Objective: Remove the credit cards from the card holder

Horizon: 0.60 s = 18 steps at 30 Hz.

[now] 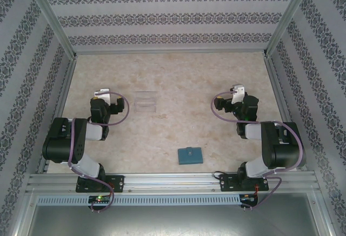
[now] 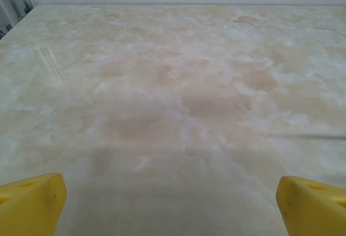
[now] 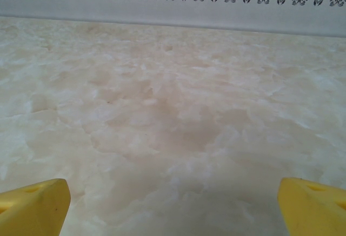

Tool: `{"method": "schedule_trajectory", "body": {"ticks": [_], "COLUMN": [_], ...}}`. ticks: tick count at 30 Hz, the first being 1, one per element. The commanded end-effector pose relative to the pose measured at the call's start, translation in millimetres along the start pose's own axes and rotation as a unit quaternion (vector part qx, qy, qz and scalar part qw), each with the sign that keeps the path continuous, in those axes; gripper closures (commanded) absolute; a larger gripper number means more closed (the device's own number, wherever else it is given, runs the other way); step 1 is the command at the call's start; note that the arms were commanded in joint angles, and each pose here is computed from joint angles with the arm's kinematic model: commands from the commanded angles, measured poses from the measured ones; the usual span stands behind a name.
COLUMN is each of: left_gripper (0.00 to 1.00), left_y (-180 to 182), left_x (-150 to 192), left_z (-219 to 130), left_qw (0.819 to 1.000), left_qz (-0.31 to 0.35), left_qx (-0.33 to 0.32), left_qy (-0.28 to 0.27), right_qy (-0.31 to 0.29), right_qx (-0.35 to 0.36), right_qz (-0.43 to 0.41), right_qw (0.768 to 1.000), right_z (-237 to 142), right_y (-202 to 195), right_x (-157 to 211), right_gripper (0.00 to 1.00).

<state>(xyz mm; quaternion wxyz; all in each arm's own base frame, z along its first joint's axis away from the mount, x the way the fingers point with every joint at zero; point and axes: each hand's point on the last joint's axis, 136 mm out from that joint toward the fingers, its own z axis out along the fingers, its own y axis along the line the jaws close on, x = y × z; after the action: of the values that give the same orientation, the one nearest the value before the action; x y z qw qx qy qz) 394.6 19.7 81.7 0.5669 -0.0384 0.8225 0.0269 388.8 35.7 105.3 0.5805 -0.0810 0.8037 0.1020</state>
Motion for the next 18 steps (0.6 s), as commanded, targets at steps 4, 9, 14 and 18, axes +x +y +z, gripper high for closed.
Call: {"method": "schedule_trajectory", "body": {"ticks": [4, 9, 14, 18], "left_gripper": [0.0, 0.0, 0.0, 0.0], "left_y": [-6.9, -7.0, -6.4, 1.1], "left_x": [-6.9, -6.8, -8.4, -18.8], "left_z": [2.4, 2.4, 1.6, -0.8], "left_qw": [1.0, 1.0, 1.0, 1.0], "left_qz": [0.011, 0.011, 0.014, 0.011], "left_qx": [0.013, 0.013, 0.009, -0.021], "left_qy": [-0.007, -0.007, -0.01, 0.004], "right_qy": [-0.003, -0.001, 0.021, 0.041], "right_qx": [0.068, 0.083, 0.093, 0.094], "right_qz": [0.021, 0.021, 0.027, 0.03], "right_qw": [0.997, 0.996, 0.995, 0.994], "right_z": [0.8, 1.0, -0.8, 0.0], "right_y": [-23.5, -26.2, -29.2, -28.2], "right_x": [-3.1, -4.0, -11.7, -18.6], "right_gripper": [0.02, 0.02, 0.02, 0.02]}}
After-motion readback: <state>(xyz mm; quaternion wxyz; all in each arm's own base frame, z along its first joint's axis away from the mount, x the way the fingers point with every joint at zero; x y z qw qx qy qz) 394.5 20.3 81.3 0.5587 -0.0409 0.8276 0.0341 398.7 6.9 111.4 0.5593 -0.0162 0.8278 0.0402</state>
